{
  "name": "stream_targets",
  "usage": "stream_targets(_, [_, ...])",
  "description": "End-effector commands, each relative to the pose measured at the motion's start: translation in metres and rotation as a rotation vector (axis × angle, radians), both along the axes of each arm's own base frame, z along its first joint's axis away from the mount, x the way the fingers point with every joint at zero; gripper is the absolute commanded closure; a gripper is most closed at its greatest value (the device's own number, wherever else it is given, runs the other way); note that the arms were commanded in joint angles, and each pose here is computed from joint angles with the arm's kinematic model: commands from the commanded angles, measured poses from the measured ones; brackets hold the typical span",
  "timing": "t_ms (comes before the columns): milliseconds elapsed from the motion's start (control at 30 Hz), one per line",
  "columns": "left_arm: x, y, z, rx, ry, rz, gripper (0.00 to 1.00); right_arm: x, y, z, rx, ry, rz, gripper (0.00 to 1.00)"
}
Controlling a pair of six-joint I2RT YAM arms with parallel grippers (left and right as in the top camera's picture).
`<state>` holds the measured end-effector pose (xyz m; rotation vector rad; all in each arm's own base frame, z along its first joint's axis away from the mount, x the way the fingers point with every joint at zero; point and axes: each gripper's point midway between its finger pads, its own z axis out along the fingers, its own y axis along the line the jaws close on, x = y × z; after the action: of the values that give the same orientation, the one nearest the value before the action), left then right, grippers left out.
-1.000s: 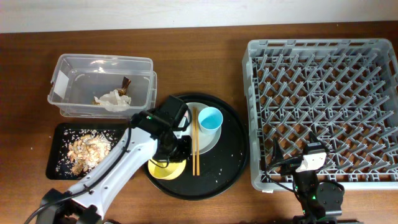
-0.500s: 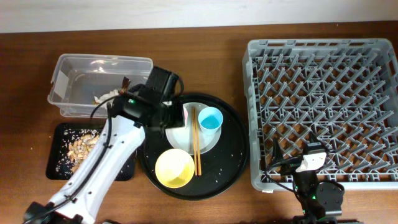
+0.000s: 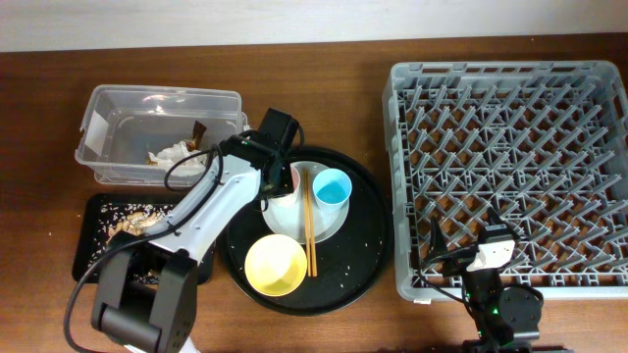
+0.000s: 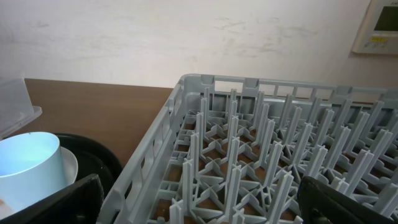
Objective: Sort waste into correct bins and load items into the dishwasher rack
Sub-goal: 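Grasp the pink cup with the left gripper and lift it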
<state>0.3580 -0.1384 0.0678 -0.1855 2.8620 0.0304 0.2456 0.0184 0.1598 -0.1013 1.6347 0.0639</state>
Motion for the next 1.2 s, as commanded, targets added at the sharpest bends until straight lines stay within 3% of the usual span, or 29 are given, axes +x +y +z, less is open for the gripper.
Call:
stream_targets(0, [-0.001,0.007,-0.006,0.021,0.015,0.019,0.76,0.000,-0.001,-0.002,0.004,0.005,-0.006,0.02])
stream_targets(133, [0.002,0.010,0.001,0.014,0.003,0.030,0.99,0.000,-0.001,-0.002,0.004,0.005,-0.006,0.02])
stream_targets(267, [0.006,0.021,0.049,-0.053,-0.100,0.063,1.00,0.000,-0.001,-0.002,0.004,0.005,-0.006,0.02])
stream_targets(367, [-0.009,0.015,0.137,-0.410,-0.219,-0.046,1.00,0.000,-0.001,-0.002,0.004,0.005,-0.006,0.02])
stream_targets(400, [-0.024,0.004,0.177,-0.643,-0.258,-0.173,1.00,0.001,-0.009,0.001,-0.024,-0.009,-0.052,0.02])
stream_targets(467, [-0.050,0.004,0.240,-0.982,-0.350,-0.362,1.00,0.001,-0.028,-0.001,-0.036,-0.002,-0.162,0.02])
stream_targets(600, [-0.070,0.008,0.273,-1.182,-0.402,-0.494,1.00,0.001,-0.021,-0.004,-0.019,0.009,-0.121,0.02])
stream_targets(733, [-0.074,0.006,0.277,-1.211,-0.407,-0.522,1.00,-0.022,0.063,0.028,0.188,-0.019,0.380,0.02])
stream_targets(867, [-0.074,0.005,0.277,-1.211,-0.406,-0.523,1.00,-0.070,0.103,0.133,0.315,-0.070,0.686,0.02])
stream_targets(1033, [-0.093,-0.029,0.278,-1.242,-0.333,-0.630,1.00,-0.103,0.154,0.202,0.362,0.265,1.339,0.02])
stream_targets(1067, [-0.098,-0.036,0.278,-1.249,-0.315,-0.655,1.00,-0.102,0.154,0.210,0.393,0.324,1.411,0.02])
stream_targets(1167, [-0.112,-0.054,0.288,-1.300,-0.305,-0.760,1.00,-0.081,0.155,0.204,0.490,0.433,1.388,0.02])
